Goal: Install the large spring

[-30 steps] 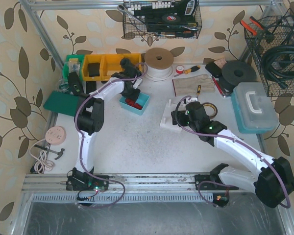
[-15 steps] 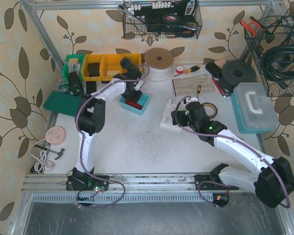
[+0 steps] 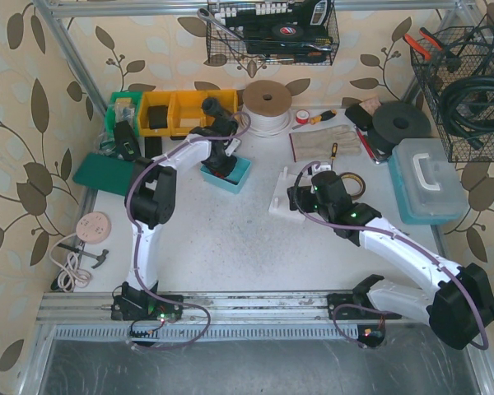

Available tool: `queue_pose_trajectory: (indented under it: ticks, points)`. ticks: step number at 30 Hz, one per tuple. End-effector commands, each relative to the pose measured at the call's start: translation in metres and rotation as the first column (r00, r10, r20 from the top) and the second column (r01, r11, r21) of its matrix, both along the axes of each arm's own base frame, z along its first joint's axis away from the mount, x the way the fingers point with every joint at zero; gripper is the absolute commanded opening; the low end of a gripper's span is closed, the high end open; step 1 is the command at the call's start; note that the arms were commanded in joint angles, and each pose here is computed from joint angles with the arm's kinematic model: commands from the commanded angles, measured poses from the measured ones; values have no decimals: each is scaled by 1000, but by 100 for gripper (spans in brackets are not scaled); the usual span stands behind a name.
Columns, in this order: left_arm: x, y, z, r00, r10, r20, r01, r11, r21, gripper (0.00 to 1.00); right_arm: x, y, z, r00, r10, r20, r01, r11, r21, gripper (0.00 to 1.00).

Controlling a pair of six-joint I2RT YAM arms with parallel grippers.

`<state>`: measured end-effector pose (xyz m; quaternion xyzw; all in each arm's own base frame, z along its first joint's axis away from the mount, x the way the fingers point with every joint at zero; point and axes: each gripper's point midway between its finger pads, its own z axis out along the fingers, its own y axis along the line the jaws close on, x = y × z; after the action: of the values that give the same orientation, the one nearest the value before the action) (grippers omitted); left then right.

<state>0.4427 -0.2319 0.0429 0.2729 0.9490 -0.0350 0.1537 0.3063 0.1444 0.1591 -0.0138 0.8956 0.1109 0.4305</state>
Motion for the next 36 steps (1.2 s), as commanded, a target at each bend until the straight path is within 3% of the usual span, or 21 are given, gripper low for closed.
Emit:
queue_pose_trajectory:
  ticks: [1,6,14,23,36]
  points:
    - [-2,-2,-1,1000,-15,-7,16,1000,15,38,4,4,15,999,9,35,-9,1000,5,94]
    - [-1,-5,-2,1000,-20,3,20,1000,-3,38,4,4,15,999,11,35,-12,1000,6,94]
    - [0,-12,1,999,-38,9,38,999,-36,25,3,4,17,999,12,42,-12,1000,7,94]
    - [5,-13,19,997,-51,50,53,998,-47,19,3,3,18,999,9,44,-10,1000,10,93]
    - [12,-20,80,971,-44,237,80,986,-145,9,3,3,19,999,2,46,-3,1000,14,93]
